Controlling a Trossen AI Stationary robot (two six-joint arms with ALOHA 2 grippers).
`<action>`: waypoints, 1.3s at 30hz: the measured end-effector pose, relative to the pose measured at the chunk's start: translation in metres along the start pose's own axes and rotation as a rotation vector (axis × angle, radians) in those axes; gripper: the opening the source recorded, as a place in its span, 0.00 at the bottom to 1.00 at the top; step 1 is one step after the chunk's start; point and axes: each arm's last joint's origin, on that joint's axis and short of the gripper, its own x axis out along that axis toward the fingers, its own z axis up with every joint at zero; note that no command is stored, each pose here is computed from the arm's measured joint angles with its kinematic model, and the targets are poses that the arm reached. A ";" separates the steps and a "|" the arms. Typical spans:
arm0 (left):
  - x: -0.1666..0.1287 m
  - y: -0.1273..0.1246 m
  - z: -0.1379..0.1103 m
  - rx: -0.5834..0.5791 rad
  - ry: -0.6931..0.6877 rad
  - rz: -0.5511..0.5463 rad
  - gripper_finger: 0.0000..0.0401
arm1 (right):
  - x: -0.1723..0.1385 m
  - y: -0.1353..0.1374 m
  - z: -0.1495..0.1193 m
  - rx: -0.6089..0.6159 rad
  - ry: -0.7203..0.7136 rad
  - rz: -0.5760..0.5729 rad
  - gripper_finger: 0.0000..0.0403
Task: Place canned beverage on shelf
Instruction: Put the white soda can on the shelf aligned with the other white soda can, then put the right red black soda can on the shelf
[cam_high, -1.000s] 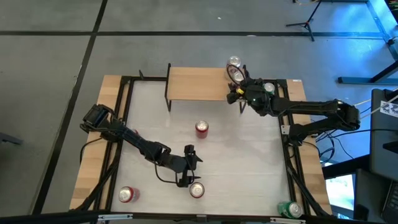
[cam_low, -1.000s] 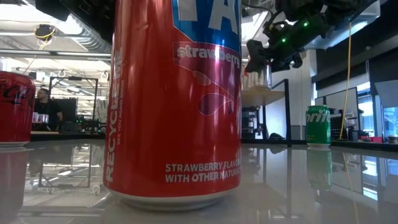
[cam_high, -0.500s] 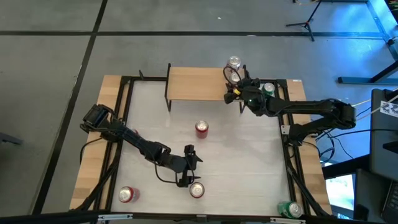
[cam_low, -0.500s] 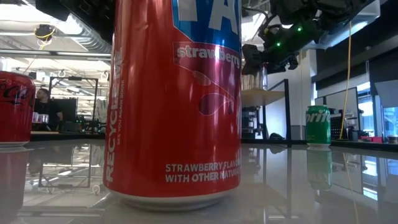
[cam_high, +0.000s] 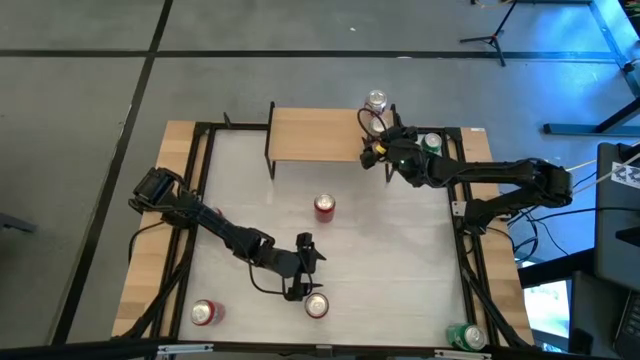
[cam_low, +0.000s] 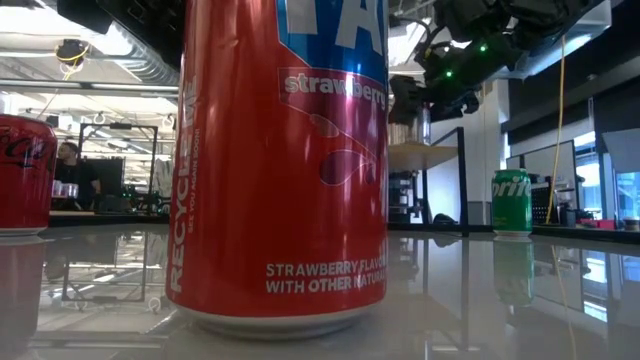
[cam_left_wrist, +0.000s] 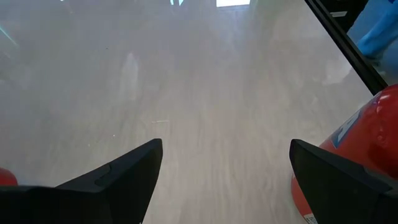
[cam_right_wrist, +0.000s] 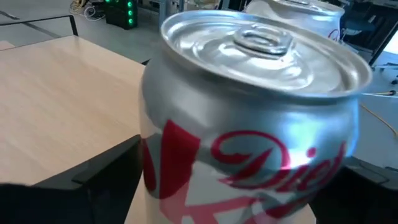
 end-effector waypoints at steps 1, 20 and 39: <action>0.000 0.000 0.000 0.000 0.000 0.000 0.85 | 0.000 0.000 0.000 0.001 -0.002 0.001 0.95; 0.000 0.000 0.000 0.000 0.000 0.000 0.85 | -0.020 -0.014 0.022 0.067 -0.091 0.031 0.95; 0.000 0.000 0.002 0.003 -0.014 -0.002 0.85 | -0.037 -0.009 0.062 0.030 -0.202 0.136 0.95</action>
